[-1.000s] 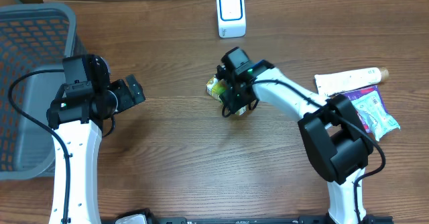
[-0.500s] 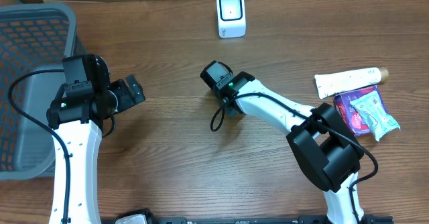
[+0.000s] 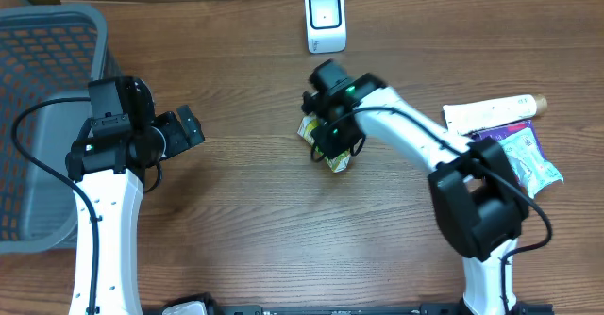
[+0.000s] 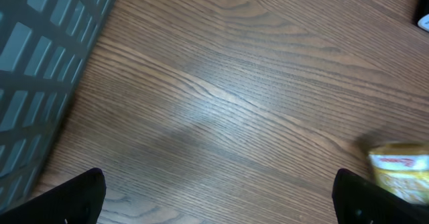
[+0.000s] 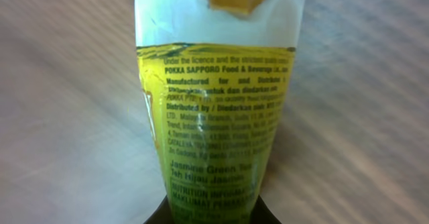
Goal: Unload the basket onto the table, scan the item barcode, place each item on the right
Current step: 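Lift the green tea carton with the right gripper toward the scanner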
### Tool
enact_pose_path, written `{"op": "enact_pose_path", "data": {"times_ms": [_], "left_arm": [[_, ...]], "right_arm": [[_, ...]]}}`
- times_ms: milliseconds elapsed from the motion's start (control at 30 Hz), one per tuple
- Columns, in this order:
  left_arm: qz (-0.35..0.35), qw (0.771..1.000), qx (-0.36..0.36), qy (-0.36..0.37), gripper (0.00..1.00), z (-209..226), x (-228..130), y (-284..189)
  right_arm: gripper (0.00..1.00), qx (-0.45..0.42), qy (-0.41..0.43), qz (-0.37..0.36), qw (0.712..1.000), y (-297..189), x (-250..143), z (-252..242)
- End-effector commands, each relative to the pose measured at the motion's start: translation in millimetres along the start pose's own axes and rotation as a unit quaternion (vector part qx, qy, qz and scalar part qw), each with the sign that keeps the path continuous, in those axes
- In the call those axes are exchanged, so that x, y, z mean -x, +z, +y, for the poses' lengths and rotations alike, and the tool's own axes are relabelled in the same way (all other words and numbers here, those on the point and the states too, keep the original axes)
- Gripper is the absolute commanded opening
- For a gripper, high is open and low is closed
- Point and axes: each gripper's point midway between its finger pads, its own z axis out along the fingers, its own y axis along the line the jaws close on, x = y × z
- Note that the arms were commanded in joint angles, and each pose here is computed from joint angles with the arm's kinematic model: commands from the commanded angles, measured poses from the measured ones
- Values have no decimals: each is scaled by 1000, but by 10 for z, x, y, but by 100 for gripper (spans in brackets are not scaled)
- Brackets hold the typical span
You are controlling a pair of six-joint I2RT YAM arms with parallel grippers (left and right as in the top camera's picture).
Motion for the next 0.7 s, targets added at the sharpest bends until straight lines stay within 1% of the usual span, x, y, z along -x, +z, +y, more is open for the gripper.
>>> {"op": "enact_pose_path", "data": {"times_ms": [0, 33, 67, 100, 133, 267, 367, 400, 433, 600, 667], "left_arm": [[-4, 1000, -2, 10, 100, -6, 4, -24], [-4, 1000, -2, 10, 100, -5, 4, -24], [-4, 1000, -2, 10, 100, -5, 4, -24], [-4, 1000, -2, 10, 100, -5, 4, -24], [-4, 1000, -2, 10, 99, -5, 4, -24], [-4, 1000, -2, 10, 99, -5, 4, -24], [-4, 1000, -2, 10, 99, -6, 4, -24], [-4, 1000, -2, 10, 100, -5, 4, -24], [-4, 1000, -2, 10, 100, -5, 4, -24], [-4, 1000, -2, 10, 99, -5, 4, -24], [-4, 1000, -2, 10, 100, -5, 4, -24]], "right_arm": [[4, 281, 32, -133, 950, -1205, 356, 363], [4, 319, 45, -143, 936, -1346, 353, 314], [4, 365, 63, -157, 916, -1523, 343, 226], [4, 381, 71, -163, 908, -1593, 337, 180], [4, 410, 89, -174, 891, -1730, 320, 72], [4, 460, 124, -206, 855, -2027, 269, -206], [4, 499, 130, -228, 826, -2238, 250, -305], [4, 540, 122, -247, 795, -2441, 239, -318], [4, 553, 126, -250, 784, -2509, 232, -339], [4, 561, 165, -232, 778, -2558, 287, -456], [4, 568, 188, -214, 772, -2575, 321, -473]]}}
